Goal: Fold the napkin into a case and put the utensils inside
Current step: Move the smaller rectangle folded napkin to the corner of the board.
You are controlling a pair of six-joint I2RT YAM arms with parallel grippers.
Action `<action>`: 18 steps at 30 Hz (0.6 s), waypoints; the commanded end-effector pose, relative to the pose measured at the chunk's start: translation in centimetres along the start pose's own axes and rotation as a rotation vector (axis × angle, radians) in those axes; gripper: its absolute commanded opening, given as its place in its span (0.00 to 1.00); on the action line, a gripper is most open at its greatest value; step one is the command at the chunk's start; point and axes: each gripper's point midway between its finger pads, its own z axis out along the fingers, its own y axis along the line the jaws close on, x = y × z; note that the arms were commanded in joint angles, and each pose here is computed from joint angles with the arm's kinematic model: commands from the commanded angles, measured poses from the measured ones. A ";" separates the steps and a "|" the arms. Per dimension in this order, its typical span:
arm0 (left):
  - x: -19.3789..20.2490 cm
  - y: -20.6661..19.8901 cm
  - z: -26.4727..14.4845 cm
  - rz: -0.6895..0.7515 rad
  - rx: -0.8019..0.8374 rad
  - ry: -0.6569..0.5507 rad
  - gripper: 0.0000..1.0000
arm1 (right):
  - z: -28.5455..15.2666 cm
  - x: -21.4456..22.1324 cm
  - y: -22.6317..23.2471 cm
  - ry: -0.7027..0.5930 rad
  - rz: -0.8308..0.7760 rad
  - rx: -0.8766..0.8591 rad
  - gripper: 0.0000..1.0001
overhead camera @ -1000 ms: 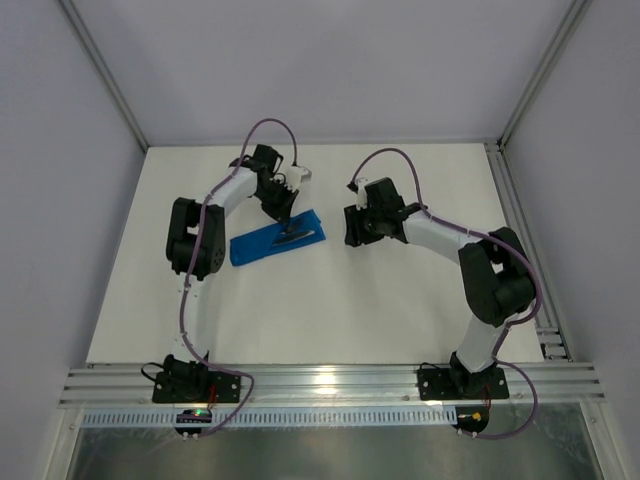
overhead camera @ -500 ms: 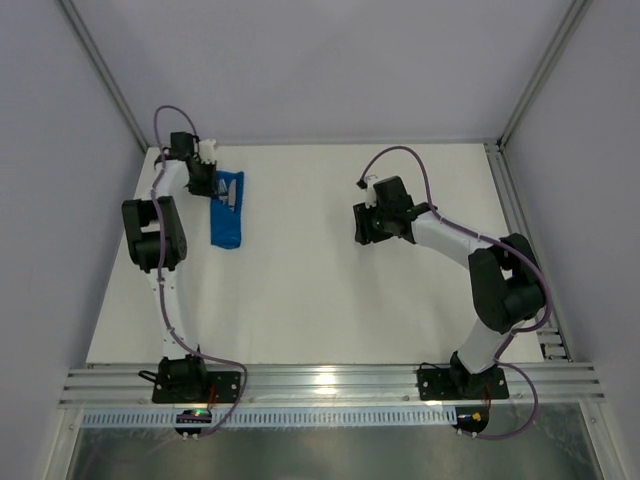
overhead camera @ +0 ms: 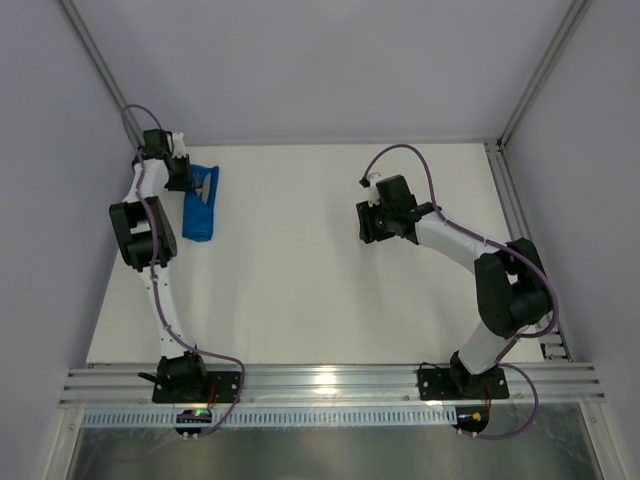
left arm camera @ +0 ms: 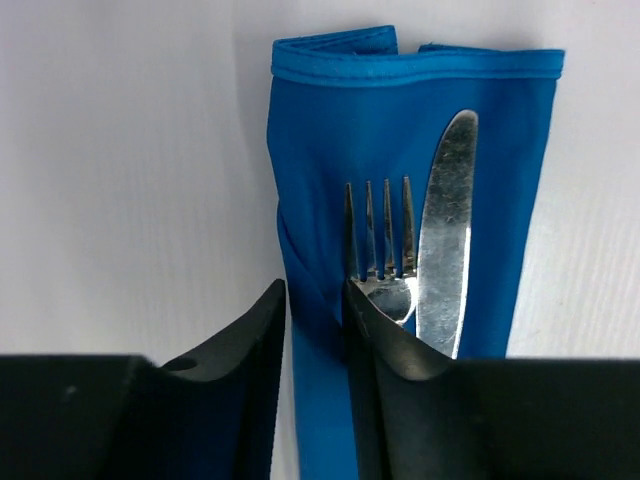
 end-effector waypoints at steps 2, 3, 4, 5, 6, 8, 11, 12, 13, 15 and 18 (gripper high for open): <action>-1.3 1.6 -0.7 -0.035 -0.033 -0.029 0.46 | -1.9 -1.2 -0.3 -0.055 -0.024 0.020 0.48; -1.4 1.6 -0.9 -0.035 -0.035 -0.031 0.48 | -2.0 -1.3 -0.3 -0.060 -0.026 0.021 0.48; -1.6 1.4 -1.2 -0.031 -0.033 -0.035 0.50 | -2.3 -1.5 -0.3 -0.066 -0.028 0.022 0.48; -2.0 1.5 -2.0 -0.030 -0.039 -0.050 0.51 | -2.4 -1.6 -0.3 -0.068 -0.029 0.024 0.48; -2.4 1.6 -2.5 -0.029 -0.045 -0.062 0.51 | -2.5 -1.7 -0.4 -0.071 -0.031 0.026 0.48; -3.9 1.7 -4.6 -0.022 -0.067 -0.102 0.51 | -3.1 -2.2 -0.3 -0.087 -0.030 0.028 0.48; -5.3 1.7 -7.0 -0.010 -0.082 -0.140 0.51 | -4.3 -3.2 -0.2 -0.122 -0.026 0.029 0.49; -5.9 1.5 -8.8 -0.002 -0.085 -0.164 0.51 | -4.7 -3.5 -0.5 -0.133 -0.019 0.040 0.51; -6.1 1.4 -9.8 0.002 -0.085 -0.172 0.52 | -5.1 -3.8 -1.0 -0.145 -0.010 0.066 0.55; -5.9 0.4 -13.0 0.022 -0.062 -0.191 0.57 | -6.5 -4.5 -2.5 -0.174 0.035 0.104 0.64; -4.4 -1.2 -17.9 0.071 -0.022 -0.189 0.94 | -8.7 -4.6 -5.2 -0.210 0.120 0.186 0.70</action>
